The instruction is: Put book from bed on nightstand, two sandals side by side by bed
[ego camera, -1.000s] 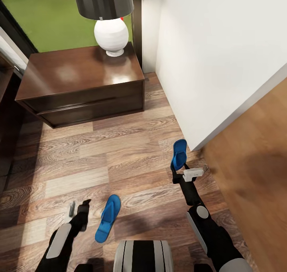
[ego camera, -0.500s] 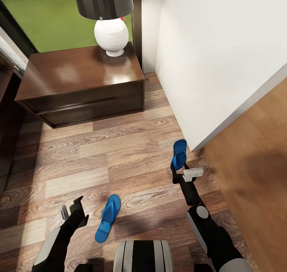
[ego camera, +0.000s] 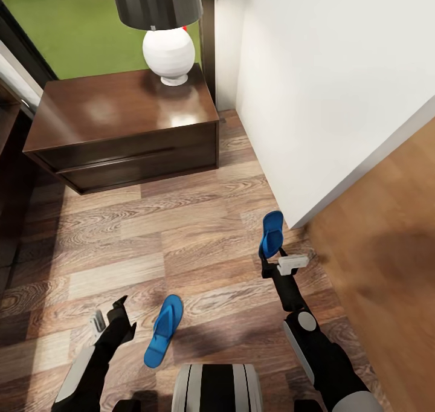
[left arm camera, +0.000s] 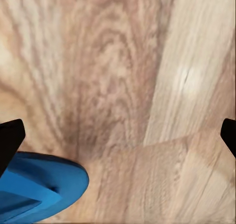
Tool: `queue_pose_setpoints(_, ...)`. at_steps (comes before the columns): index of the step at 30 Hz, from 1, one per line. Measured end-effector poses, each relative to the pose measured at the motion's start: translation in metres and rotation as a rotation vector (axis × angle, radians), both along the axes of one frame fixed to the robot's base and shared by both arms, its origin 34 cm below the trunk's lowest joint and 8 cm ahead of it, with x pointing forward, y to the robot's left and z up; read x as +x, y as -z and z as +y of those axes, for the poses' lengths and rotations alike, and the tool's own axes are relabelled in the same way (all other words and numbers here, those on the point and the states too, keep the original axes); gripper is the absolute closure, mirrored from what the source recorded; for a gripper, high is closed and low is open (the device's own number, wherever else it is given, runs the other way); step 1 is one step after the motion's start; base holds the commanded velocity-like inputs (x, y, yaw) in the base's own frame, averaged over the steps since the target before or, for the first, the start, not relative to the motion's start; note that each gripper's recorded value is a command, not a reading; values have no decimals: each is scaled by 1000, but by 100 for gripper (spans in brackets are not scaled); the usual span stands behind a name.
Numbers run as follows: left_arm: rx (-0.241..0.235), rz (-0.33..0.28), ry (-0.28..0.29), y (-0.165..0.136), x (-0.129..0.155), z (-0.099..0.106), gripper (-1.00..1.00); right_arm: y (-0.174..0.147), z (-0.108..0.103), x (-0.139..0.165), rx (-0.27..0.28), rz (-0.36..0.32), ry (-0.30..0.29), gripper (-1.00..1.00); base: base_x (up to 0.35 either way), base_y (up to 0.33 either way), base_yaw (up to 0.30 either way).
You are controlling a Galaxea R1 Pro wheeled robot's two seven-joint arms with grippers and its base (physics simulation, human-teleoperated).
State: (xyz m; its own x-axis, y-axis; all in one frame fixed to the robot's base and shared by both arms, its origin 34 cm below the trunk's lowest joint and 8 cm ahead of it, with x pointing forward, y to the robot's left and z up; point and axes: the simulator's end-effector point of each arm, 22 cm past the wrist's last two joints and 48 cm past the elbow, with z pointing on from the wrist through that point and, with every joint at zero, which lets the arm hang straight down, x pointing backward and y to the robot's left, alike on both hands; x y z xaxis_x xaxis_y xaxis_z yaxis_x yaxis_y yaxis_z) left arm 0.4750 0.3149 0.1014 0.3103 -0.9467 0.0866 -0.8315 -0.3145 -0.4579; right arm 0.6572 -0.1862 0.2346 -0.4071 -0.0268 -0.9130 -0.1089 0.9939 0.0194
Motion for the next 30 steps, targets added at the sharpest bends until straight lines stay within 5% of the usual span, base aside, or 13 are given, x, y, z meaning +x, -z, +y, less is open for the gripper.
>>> queue_pose_setpoints(7,-8,-23,-1,-2,7,-17,-100,0,0,0,0,0,0,100,0,0,0)
queue_pose_setpoints(12,38,5,-95,-2,3,-20,-100,0,0,0,1,1,1,100,0,0,0)
queue_pose_setpoints(16,17,4,-181,-1,1,-20,-100,0,0,0,1,0,3,100,0,0,0)
queue_pose_setpoints(19,-46,31,-278,3,-7,-24,-100,0,-1,0,1,1,4,100,0,0,0)
queue_pose_setpoints(24,-242,197,-460,12,-31,-54,-100,13,-1,-9,-3,33,2,100,0,0,0)
queue_pose_setpoints(30,-430,293,-544,2,-25,-99,-100,34,-1,-26,-19,89,-9,100,0,0,0)
